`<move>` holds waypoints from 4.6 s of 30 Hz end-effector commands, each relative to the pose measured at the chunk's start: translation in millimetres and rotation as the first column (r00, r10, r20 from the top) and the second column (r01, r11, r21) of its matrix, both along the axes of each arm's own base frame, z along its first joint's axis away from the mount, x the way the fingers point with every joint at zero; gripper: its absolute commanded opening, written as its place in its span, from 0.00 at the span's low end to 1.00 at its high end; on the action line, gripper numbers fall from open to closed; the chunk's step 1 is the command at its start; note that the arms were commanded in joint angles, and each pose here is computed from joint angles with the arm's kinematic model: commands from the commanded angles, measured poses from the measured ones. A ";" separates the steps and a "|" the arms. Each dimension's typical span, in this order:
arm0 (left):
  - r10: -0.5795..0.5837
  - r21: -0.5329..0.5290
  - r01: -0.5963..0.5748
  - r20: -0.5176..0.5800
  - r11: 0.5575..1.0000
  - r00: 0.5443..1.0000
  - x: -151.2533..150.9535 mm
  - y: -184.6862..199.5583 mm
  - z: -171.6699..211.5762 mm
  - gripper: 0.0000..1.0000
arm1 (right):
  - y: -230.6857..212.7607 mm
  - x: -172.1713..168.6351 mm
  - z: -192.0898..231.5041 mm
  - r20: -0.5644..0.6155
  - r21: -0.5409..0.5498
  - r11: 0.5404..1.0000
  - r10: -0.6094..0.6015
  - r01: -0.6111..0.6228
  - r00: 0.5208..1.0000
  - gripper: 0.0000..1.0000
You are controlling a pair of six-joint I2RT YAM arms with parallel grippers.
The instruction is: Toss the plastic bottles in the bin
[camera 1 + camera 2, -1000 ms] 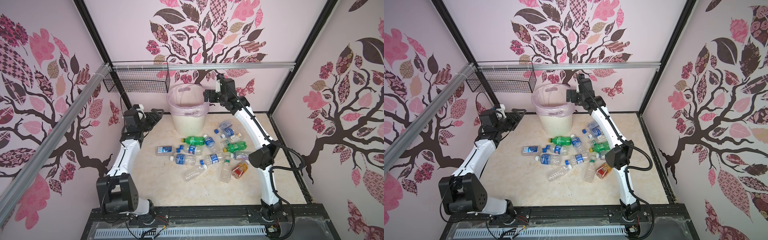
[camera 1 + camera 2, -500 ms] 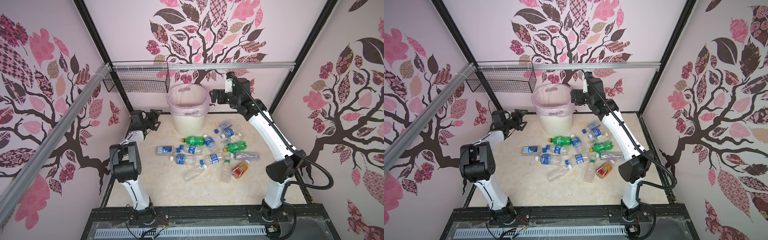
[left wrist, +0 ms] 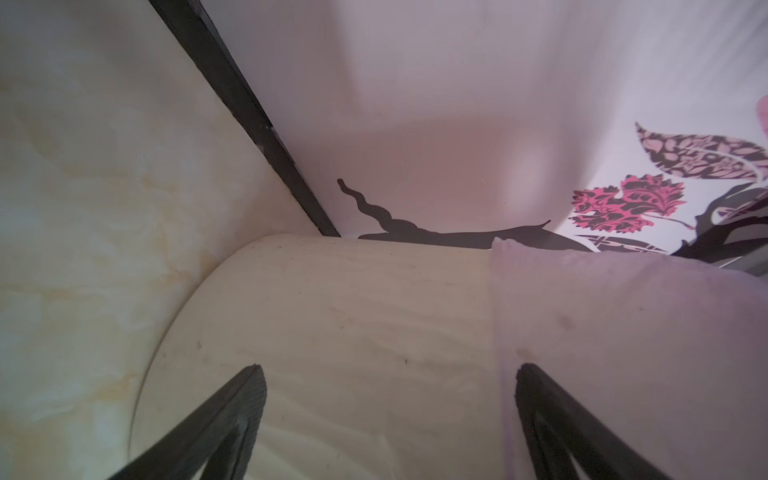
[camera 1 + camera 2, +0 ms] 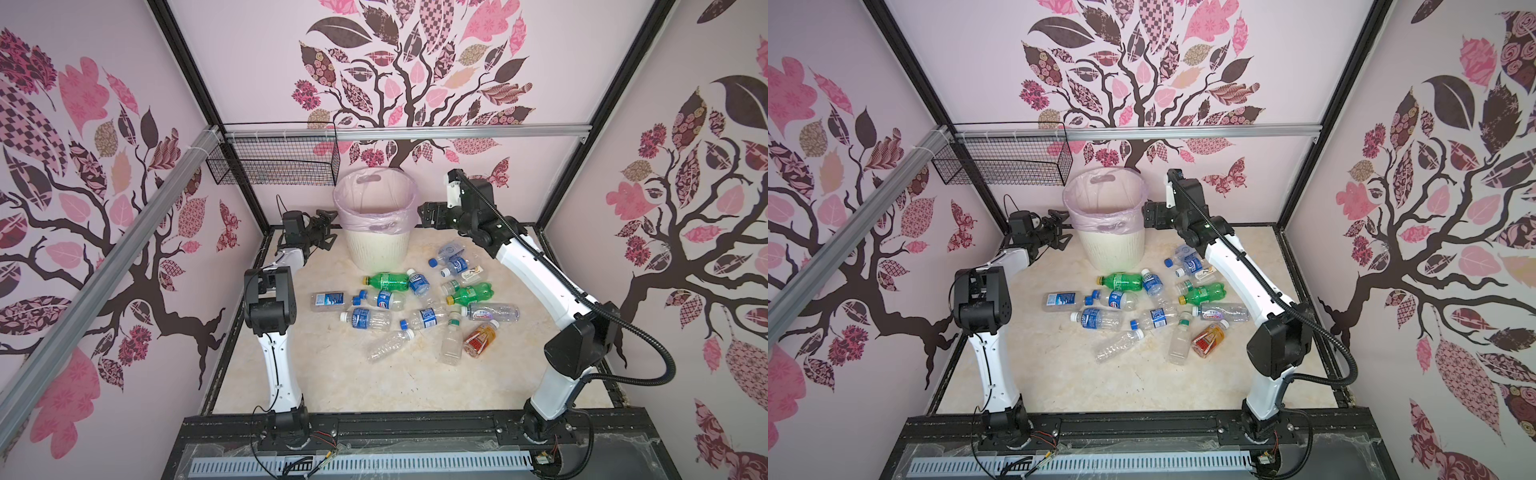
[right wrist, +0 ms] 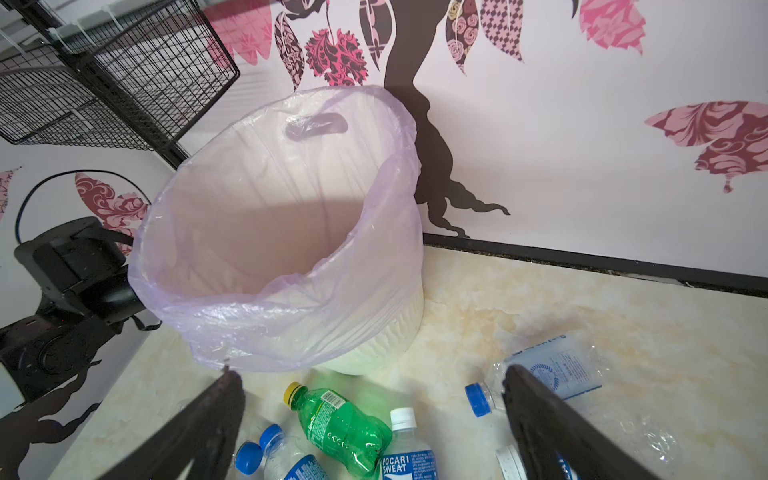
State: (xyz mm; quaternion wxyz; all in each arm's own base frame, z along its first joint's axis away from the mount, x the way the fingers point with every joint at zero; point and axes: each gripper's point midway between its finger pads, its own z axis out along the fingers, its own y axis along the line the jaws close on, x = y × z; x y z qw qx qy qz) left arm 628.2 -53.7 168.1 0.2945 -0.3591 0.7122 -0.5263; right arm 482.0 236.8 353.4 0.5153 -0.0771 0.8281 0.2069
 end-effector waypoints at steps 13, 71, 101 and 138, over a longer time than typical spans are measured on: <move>-0.133 0.016 0.133 -0.003 0.991 0.991 -5.9 -76.1 -7.3 0.97 | -55.5 -9.7 28.2 0.035 0.128 0.987 -0.104 0.099 0.994 1.00; 0.173 0.426 0.078 -0.518 0.901 0.838 -317.7 20.1 -22.6 0.97 | 115.0 -199.9 -108.1 -0.077 -0.186 0.922 0.331 -0.340 0.940 0.99; 0.307 0.363 -0.034 -0.731 0.931 0.610 -247.6 47.3 -127.8 0.79 | 98.6 -209.5 -126.7 -0.058 -0.232 0.907 0.349 -0.353 0.935 0.99; 0.158 0.455 0.072 -0.449 0.888 0.879 -218.4 43.6 -41.2 0.47 | 78.5 -164.0 -103.1 -0.121 -0.076 0.965 0.239 -0.249 0.963 1.00</move>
